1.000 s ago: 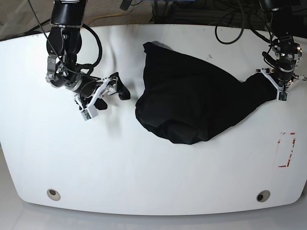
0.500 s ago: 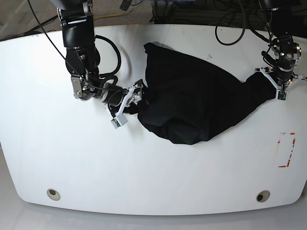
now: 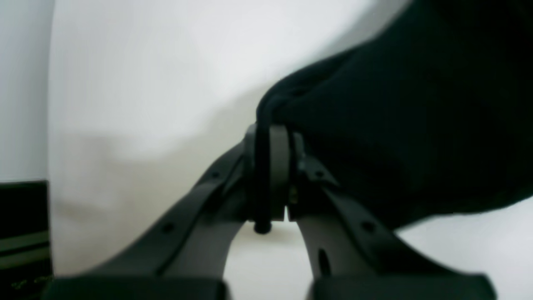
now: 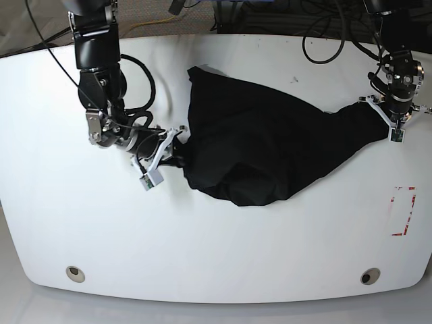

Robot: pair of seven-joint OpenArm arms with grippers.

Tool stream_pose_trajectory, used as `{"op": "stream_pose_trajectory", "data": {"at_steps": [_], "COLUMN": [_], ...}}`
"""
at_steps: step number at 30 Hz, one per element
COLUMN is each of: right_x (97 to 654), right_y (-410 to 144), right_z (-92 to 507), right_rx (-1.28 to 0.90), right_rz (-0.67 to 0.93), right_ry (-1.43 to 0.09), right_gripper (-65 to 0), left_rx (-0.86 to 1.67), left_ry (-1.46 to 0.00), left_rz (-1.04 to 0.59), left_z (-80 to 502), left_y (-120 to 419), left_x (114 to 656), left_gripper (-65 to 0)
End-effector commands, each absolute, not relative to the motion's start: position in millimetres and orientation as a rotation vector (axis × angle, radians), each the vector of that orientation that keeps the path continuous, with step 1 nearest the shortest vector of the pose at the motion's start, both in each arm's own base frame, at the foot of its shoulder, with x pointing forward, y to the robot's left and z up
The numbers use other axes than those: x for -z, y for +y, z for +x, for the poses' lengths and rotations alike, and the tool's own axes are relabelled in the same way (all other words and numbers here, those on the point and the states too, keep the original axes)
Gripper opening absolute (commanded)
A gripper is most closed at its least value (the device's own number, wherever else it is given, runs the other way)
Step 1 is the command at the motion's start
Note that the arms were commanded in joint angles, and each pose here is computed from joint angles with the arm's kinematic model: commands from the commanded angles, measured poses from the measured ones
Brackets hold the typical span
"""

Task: Fold the T-shirt properly
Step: 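Drag the stretched shirt across the table away from the robot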

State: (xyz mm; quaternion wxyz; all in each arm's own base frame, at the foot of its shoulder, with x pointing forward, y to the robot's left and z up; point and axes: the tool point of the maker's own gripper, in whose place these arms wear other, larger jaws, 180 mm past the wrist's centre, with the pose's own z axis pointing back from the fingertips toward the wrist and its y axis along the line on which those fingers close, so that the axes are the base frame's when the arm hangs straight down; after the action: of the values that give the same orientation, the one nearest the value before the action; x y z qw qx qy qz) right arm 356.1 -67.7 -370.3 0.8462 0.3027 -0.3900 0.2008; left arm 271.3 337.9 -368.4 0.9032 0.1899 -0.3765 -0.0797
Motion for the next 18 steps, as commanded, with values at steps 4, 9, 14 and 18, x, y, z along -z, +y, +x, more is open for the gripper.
{"op": "stream_pose_trajectory", "data": {"at_steps": [4, 9, 14, 18], "right_x": [306, 253, 191, 125], "right_y": [-89, -108, -137, -156], "right_z": [387, 416, 448, 469], "right_rx": [-0.55, -0.635, -0.682, -0.727], "right_rz": [0.546, 0.446, 0.331, 0.232], "right_ry": [-0.96, -1.061, -1.175, -1.293], "right_gripper": [-65.0, -65.0, -65.0, -65.0], "left_rx": [0.153, 0.173, 0.155, 0.096], "left_ry": [-0.873, -0.955, -1.06, -1.14], "left_rz": [0.454, 0.472, 0.505, 0.53], "left_z": [313, 349, 380, 399], "left_y": [338, 318, 310, 315], "left_x": [309, 260, 199, 146], "left_gripper": [-65.0, -65.0, -65.0, -65.0]}}
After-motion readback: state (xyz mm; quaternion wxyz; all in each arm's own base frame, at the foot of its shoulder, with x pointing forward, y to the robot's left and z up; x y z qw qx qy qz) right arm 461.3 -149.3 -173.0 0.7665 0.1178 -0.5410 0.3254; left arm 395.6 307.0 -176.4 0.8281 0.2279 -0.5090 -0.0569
